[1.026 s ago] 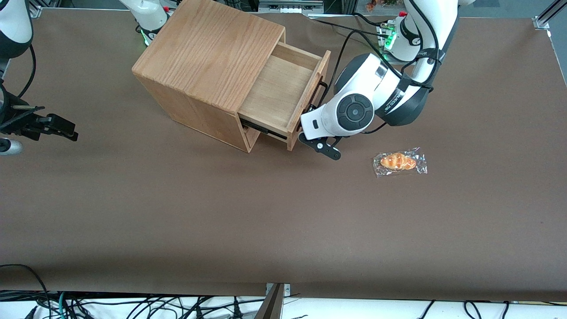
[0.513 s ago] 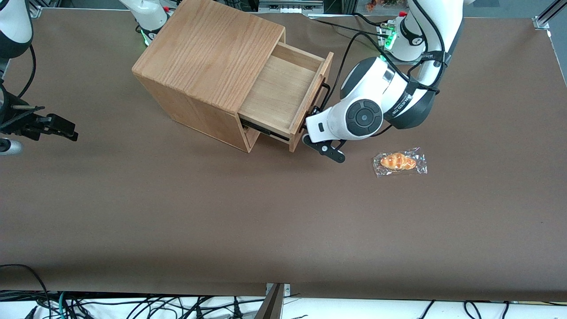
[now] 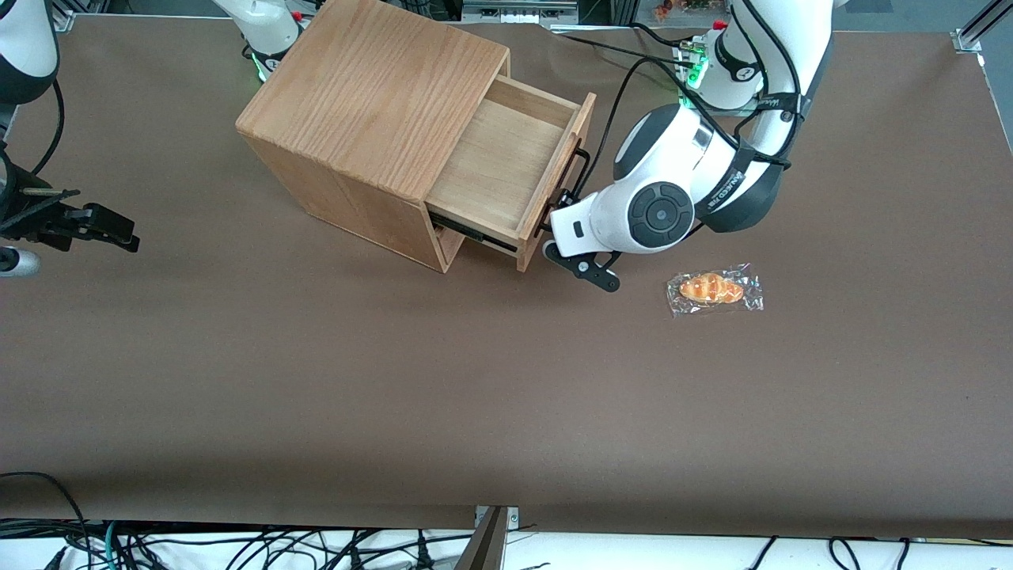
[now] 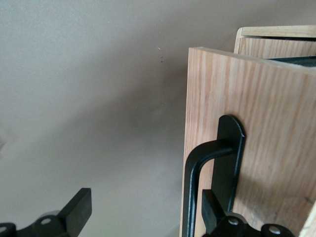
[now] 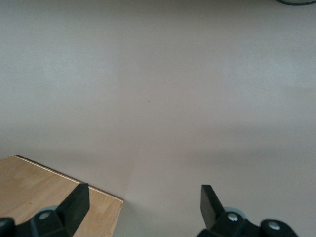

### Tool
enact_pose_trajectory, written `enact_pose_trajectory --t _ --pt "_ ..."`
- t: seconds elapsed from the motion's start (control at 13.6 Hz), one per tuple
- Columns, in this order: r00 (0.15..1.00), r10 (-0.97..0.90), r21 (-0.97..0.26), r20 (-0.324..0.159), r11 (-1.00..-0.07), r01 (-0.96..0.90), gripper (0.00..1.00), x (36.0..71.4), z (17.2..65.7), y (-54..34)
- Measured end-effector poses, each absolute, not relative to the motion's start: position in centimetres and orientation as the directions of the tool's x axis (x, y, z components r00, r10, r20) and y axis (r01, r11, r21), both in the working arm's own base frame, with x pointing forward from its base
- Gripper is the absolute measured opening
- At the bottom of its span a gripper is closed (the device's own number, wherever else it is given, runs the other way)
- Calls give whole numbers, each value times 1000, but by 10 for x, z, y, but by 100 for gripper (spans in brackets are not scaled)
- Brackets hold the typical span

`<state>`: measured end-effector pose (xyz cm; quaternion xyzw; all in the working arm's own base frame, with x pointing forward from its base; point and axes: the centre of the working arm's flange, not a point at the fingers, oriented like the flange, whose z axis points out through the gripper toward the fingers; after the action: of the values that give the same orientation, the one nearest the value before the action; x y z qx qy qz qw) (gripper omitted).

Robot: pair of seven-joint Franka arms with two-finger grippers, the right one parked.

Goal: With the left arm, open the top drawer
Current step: 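Open the left gripper and withdraw it from the handle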

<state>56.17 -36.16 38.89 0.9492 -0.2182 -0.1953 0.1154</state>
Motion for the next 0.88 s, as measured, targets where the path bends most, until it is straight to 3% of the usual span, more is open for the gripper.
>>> enact_pose_trajectory --t 0.66,0.88 --pt "893 -360 311 -271 -910 -273 100 605 451 -263" --pt "923 -286 251 -257 -942 -222 100 625 462 -196"
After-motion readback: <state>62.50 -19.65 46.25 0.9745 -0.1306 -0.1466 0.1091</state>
